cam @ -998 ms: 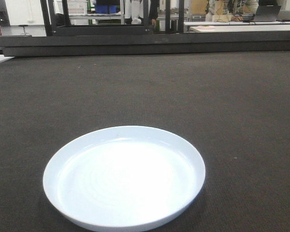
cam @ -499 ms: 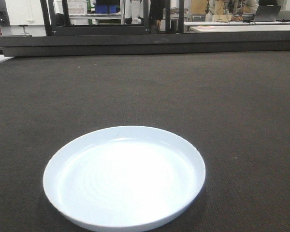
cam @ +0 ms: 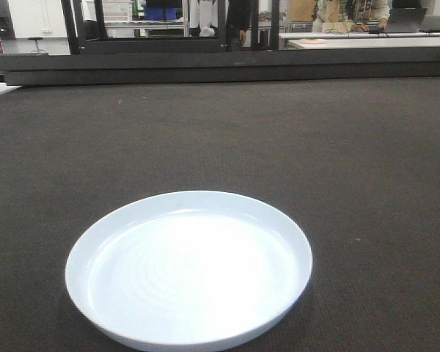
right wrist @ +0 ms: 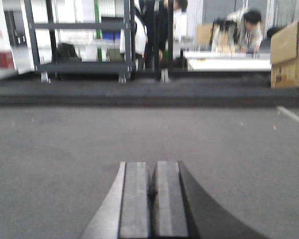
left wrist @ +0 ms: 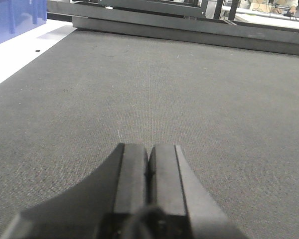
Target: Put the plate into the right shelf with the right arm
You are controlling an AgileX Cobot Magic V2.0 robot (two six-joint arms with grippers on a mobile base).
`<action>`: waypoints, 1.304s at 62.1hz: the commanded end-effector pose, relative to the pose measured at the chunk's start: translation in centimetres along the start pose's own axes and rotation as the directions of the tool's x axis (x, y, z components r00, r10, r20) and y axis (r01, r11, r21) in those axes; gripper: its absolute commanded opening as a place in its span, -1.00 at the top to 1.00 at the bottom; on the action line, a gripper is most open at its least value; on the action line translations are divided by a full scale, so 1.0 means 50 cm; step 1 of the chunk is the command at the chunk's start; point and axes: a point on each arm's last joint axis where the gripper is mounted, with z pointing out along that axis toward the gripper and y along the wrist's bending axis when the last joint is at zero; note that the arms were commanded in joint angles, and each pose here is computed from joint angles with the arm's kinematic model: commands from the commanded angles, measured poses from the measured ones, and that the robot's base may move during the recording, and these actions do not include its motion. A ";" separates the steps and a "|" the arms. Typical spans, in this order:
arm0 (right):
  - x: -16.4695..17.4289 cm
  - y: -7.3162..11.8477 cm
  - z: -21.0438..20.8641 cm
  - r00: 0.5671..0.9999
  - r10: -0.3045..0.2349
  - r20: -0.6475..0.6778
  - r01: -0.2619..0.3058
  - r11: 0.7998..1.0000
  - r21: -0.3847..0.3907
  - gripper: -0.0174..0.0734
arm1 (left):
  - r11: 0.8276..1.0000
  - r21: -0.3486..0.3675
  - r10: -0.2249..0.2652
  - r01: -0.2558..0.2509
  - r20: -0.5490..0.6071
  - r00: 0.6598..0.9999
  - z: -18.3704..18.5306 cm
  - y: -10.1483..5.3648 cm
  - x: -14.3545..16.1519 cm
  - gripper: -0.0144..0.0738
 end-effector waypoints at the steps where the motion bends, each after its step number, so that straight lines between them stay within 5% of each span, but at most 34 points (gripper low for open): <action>1: -0.051 0.003 0.016 1.000 -0.005 0.000 0.005 1.000 0.005 0.50 | 1.000 -0.011 -0.015 0.016 0.089 0.996 -0.002 0.002 -0.010 0.96; 10: -0.062 0.006 0.069 0.972 0.034 -0.232 -0.033 0.999 0.011 0.50 | 1.000 -0.011 -0.015 0.016 0.089 0.996 -0.002 0.002 -0.010 0.96; 28: -0.039 0.010 0.223 0.770 0.046 -0.636 -0.032 0.999 0.034 0.50 | 1.000 -0.011 -0.015 0.016 0.089 0.996 -0.002 0.002 -0.010 0.96; 39: -0.003 0.060 0.281 0.648 -0.101 -0.755 0.024 0.993 -0.112 0.50 | 1.000 -0.011 -0.015 0.016 0.089 0.996 -0.002 0.002 -0.010 0.96; 47: 0.027 0.125 0.305 0.561 -0.195 -0.805 0.007 0.973 -0.231 0.50 | 1.000 -0.011 -0.015 0.016 0.089 0.996 -0.002 0.002 -0.010 0.96; 55: 0.056 0.174 0.327 0.438 -0.087 -0.895 -0.069 0.989 -0.130 0.49 | 1.000 -0.011 -0.015 0.016 0.089 0.996 -0.002 0.002 -0.010 0.96; 60: 0.072 0.203 0.339 0.365 -0.075 -0.928 -0.052 0.994 -0.100 0.46 | 1.000 -0.011 -0.015 0.016 0.089 0.996 -0.002 0.002 -0.010 0.96; 64: 0.075 0.224 0.348 0.335 -0.074 -0.939 -0.042 0.995 -0.094 0.31 | 1.000 -0.011 -0.015 0.016 0.089 0.996 -0.002 0.002 -0.010 0.96; 74: 0.076 0.278 0.371 0.289 -0.025 -0.957 -0.062 0.997 -0.045 -0.44 | 1.000 -0.011 -0.015 0.016 0.089 0.996 -0.002 0.002 -0.010 0.96; 81: 0.082 0.312 0.387 0.261 0.021 -0.965 -0.072 0.997 0.002 -0.52 | 1.000 -0.011 -0.015 0.016 0.089 0.996 -0.002 0.002 -0.010 0.96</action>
